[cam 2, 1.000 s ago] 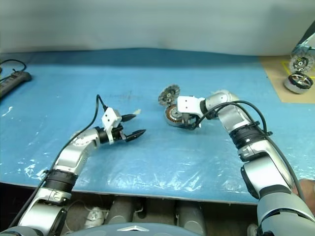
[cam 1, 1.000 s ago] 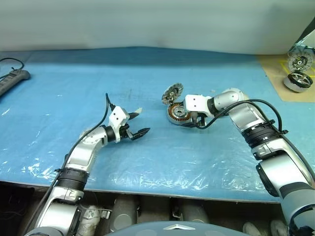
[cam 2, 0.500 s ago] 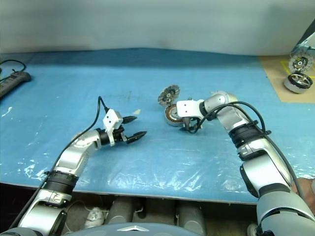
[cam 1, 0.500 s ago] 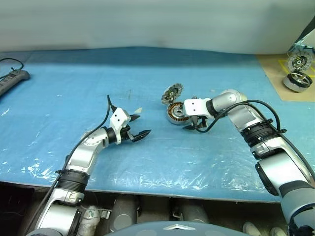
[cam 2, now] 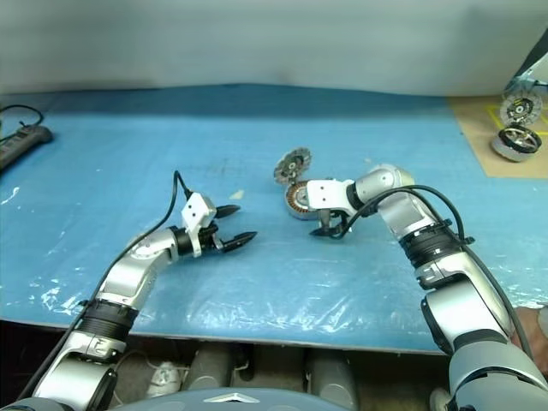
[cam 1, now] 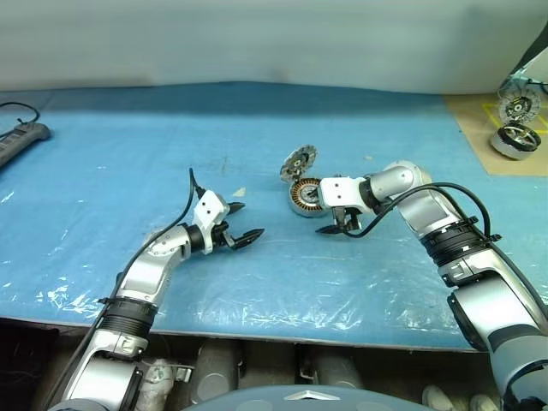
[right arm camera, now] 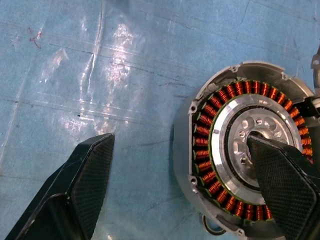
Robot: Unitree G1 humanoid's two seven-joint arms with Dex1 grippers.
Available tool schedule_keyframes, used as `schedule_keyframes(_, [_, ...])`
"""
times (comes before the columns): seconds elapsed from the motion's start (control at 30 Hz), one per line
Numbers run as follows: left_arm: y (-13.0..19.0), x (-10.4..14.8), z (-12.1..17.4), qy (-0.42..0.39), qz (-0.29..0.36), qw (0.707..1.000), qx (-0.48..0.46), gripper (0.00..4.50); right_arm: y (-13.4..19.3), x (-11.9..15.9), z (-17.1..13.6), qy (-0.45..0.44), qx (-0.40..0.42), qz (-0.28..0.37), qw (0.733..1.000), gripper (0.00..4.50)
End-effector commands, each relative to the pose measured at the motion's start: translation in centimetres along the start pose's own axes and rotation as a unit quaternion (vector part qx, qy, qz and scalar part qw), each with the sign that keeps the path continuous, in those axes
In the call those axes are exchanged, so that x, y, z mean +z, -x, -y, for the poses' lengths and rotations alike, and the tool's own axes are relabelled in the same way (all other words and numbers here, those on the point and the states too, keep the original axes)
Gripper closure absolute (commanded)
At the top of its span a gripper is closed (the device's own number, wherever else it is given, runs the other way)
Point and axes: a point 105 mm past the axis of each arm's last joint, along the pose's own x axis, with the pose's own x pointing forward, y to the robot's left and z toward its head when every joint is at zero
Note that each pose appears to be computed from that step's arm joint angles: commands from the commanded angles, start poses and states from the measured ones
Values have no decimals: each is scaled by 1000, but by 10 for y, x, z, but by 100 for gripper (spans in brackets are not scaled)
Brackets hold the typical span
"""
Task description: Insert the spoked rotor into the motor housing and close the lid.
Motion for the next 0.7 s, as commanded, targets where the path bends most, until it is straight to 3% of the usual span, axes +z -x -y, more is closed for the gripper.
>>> schedule_keyframes(0.03, [0, 11, 1, -19, 14, 1000, -1, 5, 0, -2, 2, 6, -4, -7, 1000, 0])
schedule_keyframes(0.1, [1, 11, 1, -19, 13, 1000, 0, 5, 1, -6, 3, 13, -4, -17, 1000, 0])
schedule_keyframes(0.2, [1, 10, 1, -18, 12, 1000, 0, 0, 1, -3, 6, 14, -2, -14, 1000, 60])
schedule_keyframes(0.4, [-3, 10, 5, -17, 14, 1000, -6, 0, -2, -3, 13, 31, 0, -35, 999, 267])
schedule_keyframes(0.7, [-7, 11, 8, -15, 17, 1000, -13, 0, 6, 43, -1, -71, 23, 26, 997, 276])
